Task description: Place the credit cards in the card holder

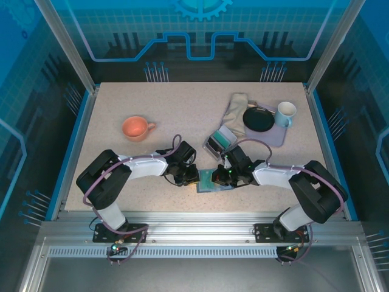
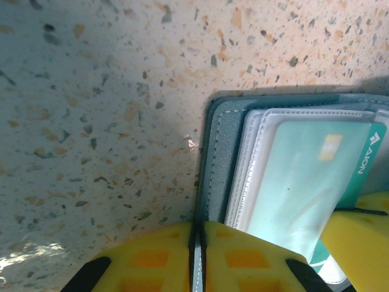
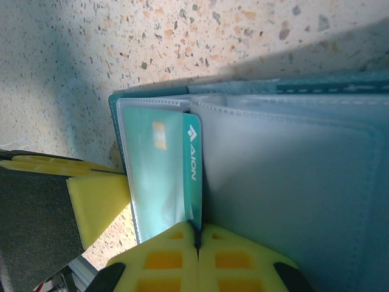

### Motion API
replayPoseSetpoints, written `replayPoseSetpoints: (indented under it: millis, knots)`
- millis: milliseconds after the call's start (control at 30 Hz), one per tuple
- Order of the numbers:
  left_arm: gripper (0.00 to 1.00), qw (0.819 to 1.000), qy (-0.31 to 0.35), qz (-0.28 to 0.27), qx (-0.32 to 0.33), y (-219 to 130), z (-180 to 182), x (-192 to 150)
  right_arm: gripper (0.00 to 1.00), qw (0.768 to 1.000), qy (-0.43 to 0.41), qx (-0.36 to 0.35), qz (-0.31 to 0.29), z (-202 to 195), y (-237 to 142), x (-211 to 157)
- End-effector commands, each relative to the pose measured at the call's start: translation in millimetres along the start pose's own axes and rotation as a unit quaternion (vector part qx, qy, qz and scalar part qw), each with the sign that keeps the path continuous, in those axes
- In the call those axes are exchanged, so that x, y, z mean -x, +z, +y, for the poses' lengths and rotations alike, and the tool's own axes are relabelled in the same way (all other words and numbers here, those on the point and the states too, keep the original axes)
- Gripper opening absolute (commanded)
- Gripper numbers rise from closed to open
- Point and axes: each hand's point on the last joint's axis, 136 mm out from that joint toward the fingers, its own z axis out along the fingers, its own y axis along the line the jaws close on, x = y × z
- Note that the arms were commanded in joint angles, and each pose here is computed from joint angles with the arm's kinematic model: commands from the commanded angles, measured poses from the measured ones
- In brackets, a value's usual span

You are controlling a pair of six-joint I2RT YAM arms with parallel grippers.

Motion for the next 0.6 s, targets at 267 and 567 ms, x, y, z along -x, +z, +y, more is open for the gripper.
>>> replayPoseSetpoints:
  millis: [267, 567]
  knots:
    - [0.15, 1.000, 0.008, -0.008, 0.007, -2.4, 3.5, -3.3, 0.28, 0.996, -0.065, -0.060, -0.016, -2.5, -46.2, 5.4]
    - [0.25, 0.998, 0.019, -0.055, -0.003, -36.7, -11.9, 15.9, 0.42, 0.963, -0.216, -0.146, -0.073, 26.6, -110.9, 68.5]
